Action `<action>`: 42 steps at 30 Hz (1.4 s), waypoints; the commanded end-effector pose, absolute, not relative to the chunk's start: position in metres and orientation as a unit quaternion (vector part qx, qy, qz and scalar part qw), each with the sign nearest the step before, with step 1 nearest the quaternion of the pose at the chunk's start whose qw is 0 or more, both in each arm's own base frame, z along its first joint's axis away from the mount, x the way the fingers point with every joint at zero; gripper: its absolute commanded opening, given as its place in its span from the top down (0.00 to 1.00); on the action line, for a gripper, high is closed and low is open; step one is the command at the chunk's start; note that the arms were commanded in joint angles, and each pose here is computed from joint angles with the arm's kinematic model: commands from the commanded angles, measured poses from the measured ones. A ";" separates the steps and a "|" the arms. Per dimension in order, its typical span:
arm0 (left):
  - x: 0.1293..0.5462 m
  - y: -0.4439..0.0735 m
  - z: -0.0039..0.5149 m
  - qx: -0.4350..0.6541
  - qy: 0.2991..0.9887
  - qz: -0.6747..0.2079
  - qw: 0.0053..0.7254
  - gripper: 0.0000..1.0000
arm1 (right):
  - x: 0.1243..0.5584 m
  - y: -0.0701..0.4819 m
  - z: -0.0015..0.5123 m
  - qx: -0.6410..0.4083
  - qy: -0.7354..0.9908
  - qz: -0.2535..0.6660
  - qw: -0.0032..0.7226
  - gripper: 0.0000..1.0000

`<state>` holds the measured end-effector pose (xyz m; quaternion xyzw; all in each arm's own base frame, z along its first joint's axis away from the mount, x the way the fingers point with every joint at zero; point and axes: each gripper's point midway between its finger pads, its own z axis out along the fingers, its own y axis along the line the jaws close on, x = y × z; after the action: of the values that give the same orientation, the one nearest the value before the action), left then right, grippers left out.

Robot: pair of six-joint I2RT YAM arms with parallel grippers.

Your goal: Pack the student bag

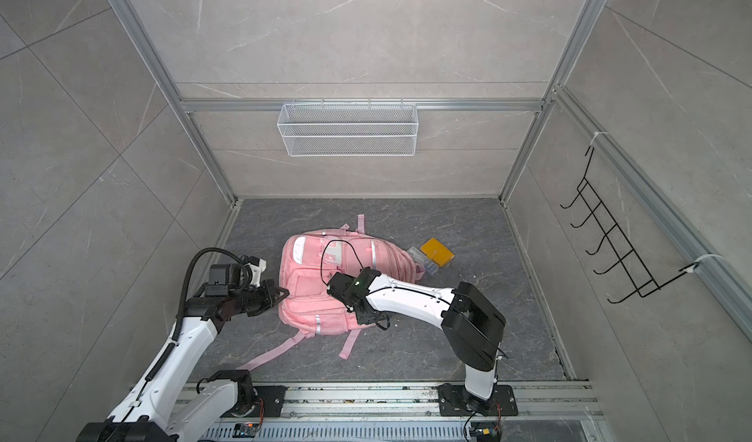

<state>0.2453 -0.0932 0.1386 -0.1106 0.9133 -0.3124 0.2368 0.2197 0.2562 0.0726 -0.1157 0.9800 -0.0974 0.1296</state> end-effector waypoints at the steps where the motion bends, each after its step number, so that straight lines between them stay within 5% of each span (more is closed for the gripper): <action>1: 0.260 -0.089 0.159 -0.106 0.898 -0.312 0.290 1.00 | 0.220 0.247 0.067 -0.100 0.982 -0.099 0.128 0.70; 12: 0.260 -0.088 0.159 -0.107 0.899 -0.311 0.290 1.00 | 0.229 0.242 0.073 -0.101 0.980 -0.070 0.156 0.87; 28: 0.260 -0.089 0.157 -0.106 0.900 -0.311 0.286 1.00 | 0.233 0.250 0.074 -0.157 0.970 -0.064 0.176 0.66; 35: 0.260 -0.088 0.157 -0.107 0.900 -0.310 0.286 1.00 | 0.236 0.252 0.073 -0.171 0.967 -0.062 0.179 0.89; 42: 0.261 -0.087 0.155 -0.110 0.903 -0.305 0.283 1.00 | 0.232 0.233 0.079 -0.136 0.970 -0.059 0.192 1.00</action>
<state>0.2461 -0.0910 0.1376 -0.1162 0.9143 -0.3062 0.2383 0.2280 0.2450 0.0686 -0.1631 0.9700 -0.0582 0.1704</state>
